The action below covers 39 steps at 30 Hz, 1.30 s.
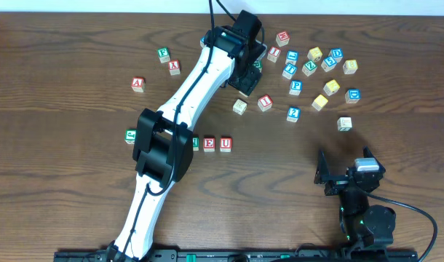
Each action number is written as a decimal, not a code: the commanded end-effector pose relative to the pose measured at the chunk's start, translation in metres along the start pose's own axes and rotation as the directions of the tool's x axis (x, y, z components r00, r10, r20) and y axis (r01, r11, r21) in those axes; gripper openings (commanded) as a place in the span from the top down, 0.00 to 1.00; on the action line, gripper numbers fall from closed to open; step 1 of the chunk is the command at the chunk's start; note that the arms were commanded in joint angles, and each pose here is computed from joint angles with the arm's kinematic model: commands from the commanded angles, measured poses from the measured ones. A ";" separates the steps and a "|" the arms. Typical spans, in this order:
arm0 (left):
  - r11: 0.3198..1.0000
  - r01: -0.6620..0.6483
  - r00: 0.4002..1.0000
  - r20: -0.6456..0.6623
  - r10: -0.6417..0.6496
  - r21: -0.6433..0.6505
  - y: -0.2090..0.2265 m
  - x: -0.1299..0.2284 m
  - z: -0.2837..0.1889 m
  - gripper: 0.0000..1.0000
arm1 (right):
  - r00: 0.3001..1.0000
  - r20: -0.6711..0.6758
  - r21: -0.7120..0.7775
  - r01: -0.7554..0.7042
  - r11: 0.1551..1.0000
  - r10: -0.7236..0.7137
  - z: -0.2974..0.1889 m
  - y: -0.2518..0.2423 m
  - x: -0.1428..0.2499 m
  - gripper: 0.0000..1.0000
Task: Spell out NEURIPS
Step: 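Lower the open left gripper around the green R block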
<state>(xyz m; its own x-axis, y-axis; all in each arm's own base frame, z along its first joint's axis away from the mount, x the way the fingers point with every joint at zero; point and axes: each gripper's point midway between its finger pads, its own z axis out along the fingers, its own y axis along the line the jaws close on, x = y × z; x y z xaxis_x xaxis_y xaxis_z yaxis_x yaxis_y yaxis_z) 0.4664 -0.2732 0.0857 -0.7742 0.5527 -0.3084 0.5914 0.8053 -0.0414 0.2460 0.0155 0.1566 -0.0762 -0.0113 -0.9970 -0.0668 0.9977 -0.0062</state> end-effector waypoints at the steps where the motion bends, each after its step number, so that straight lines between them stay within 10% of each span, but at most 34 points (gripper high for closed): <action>1: 0.999 -0.035 0.999 0.041 0.035 0.010 -0.001 -0.011 -0.009 0.31 | 1.000 -0.001 0.009 -0.014 1.000 0.014 0.000 -0.002 0.001 0.01; 39: 0.993 -0.080 0.997 0.017 0.079 0.086 -0.011 -0.006 0.054 0.32 | 1.000 -0.001 0.009 -0.014 1.000 0.014 0.000 -0.002 0.001 0.01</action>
<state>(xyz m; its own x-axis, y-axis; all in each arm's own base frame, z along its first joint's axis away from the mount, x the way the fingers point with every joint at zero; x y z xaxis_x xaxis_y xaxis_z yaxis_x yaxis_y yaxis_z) 0.4780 -0.2943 0.0452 -0.7293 0.5963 -0.3354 0.6542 0.7514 -0.0864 0.2460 0.0155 0.1566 -0.0762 -0.0113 -0.9970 -0.0668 0.9977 -0.0062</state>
